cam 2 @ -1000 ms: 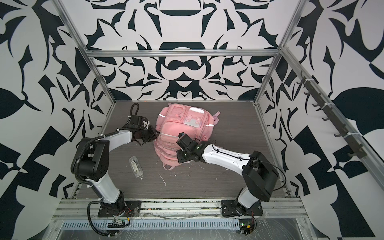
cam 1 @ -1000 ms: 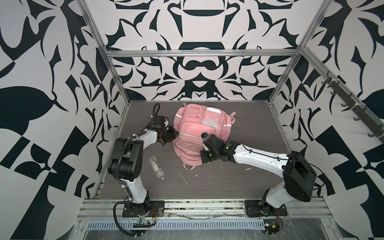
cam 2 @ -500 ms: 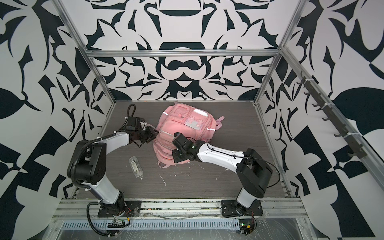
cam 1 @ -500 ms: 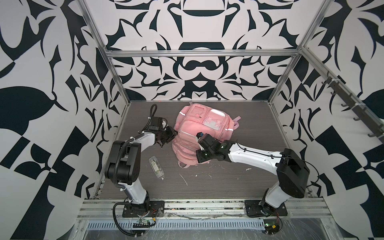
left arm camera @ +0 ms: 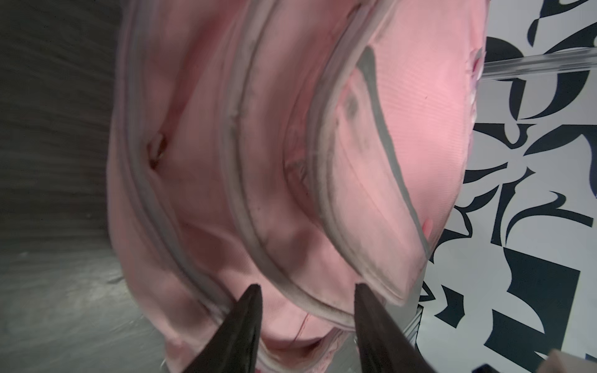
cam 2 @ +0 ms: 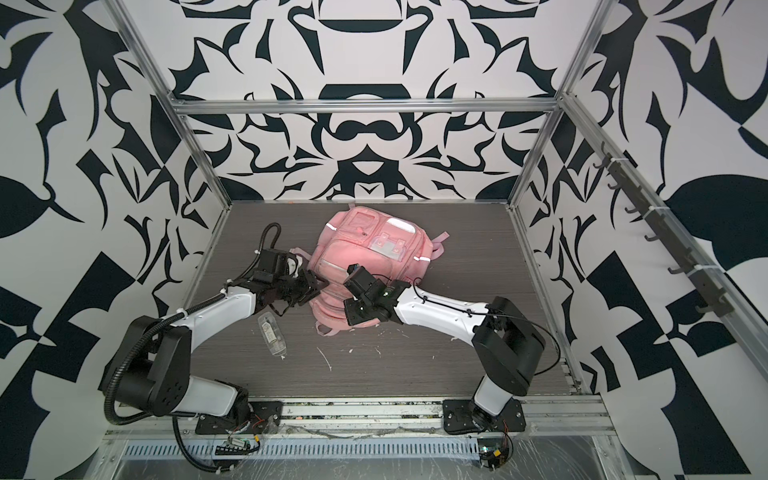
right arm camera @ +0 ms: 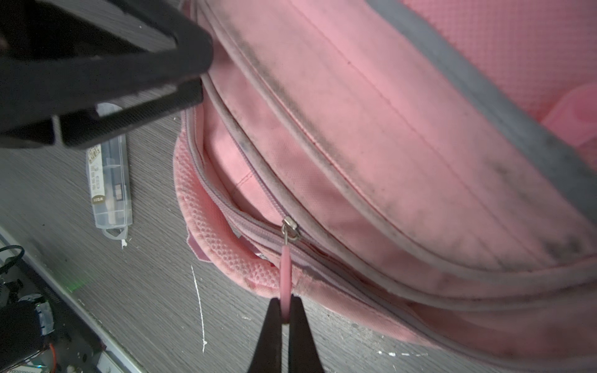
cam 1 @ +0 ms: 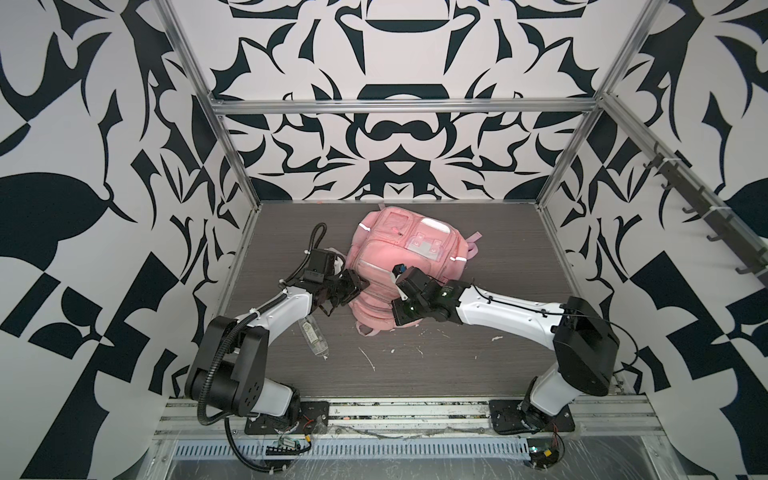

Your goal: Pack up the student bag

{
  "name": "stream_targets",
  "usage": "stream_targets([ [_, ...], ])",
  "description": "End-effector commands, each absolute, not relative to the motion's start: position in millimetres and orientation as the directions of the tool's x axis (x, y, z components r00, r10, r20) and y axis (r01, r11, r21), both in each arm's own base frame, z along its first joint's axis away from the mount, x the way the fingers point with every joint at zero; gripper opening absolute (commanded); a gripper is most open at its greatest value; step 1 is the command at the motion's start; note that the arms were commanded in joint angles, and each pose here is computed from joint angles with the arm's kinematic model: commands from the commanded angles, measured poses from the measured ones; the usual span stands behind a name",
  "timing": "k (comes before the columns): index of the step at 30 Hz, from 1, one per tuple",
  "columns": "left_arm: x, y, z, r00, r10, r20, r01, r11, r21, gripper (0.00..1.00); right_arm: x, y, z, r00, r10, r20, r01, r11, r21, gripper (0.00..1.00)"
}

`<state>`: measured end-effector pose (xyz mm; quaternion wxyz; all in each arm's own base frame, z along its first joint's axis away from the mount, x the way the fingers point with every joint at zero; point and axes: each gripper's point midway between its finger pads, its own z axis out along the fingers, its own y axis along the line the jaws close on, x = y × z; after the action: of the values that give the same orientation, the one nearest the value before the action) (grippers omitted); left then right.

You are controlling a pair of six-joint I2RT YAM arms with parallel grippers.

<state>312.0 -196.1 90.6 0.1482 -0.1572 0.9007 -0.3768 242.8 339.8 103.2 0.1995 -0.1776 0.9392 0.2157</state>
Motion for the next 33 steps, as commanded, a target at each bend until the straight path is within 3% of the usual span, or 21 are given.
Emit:
stream_targets([
  [1,304,-202,84,-0.907,-0.403,-0.12,-0.197,0.66,-0.725,0.5,244,355,134,-0.824,-0.233,-0.516,-0.464,0.801,0.378,0.0],
  [14,313,-216,67,-0.914,-0.392,-0.103,-0.202,0.66,-0.724,0.47,239,356,146,-0.818,-0.232,-0.526,-0.476,0.787,0.392,0.0],
  [17,318,-217,67,-0.916,-0.387,-0.108,-0.195,0.663,-0.723,0.41,239,356,148,-0.816,-0.233,-0.53,-0.479,0.786,0.392,0.0],
  [24,321,-219,73,-0.921,-0.37,-0.125,-0.172,0.67,-0.722,0.14,238,352,142,-0.818,-0.242,-0.521,-0.474,0.797,0.375,0.0],
  [33,332,-195,89,-0.903,-0.393,-0.174,-0.16,0.684,-0.712,0.07,235,335,128,-0.822,-0.258,-0.508,-0.461,0.825,0.326,0.0],
])
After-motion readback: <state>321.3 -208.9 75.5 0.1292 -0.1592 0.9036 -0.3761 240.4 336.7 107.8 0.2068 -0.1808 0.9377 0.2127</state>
